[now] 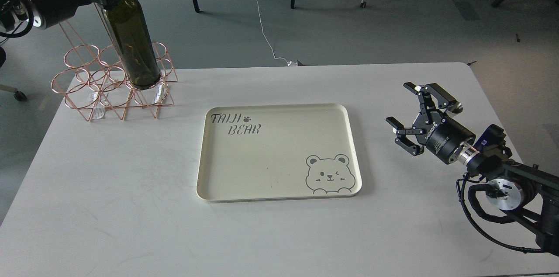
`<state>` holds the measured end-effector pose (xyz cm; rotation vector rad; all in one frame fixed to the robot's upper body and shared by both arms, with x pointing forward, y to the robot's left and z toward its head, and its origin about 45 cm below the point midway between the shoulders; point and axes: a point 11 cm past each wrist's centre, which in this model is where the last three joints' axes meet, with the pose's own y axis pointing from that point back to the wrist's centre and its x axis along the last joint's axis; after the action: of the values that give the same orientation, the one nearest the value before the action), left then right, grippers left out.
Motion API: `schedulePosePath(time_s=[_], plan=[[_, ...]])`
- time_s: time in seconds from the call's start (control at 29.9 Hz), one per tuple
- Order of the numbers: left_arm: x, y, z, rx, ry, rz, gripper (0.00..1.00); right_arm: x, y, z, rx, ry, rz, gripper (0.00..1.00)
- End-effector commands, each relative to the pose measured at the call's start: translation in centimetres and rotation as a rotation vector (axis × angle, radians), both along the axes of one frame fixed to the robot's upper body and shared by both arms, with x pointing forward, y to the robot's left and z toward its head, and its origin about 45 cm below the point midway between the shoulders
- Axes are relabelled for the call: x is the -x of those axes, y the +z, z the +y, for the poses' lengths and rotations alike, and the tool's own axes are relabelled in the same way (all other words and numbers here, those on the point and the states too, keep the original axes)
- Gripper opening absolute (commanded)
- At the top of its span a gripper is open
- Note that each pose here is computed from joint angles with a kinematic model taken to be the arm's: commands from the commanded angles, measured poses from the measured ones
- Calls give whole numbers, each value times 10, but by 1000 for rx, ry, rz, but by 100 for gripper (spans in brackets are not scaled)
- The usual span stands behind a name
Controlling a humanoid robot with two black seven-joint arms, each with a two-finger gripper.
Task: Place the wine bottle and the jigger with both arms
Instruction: 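Lift the green wine bottle and carry it over the copper rack, then lower the bottle into the copper wine rack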
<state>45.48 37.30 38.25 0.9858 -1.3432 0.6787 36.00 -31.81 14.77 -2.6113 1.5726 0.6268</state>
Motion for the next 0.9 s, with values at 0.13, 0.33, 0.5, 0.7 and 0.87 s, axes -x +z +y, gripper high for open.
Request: schedulePosePath(time_s=[0.13, 0.33, 0.5, 0.7, 0.87], plan=[[-3, -11, 3, 3, 16, 8, 27, 1, -1, 0, -1, 0, 2, 98], [-5, -21, 4, 4, 24, 20, 27, 0, 0, 0, -2, 0, 1, 98], [-7, -28, 4, 4, 27, 25, 27, 0, 0, 0, -2, 0, 1, 98], [-5, -35, 5, 4, 30, 37, 28, 0, 0, 1, -3, 1, 1, 98], [-2, -43, 7, 4, 34, 46, 29, 1, -1, -1, 0, -3, 3, 98]])
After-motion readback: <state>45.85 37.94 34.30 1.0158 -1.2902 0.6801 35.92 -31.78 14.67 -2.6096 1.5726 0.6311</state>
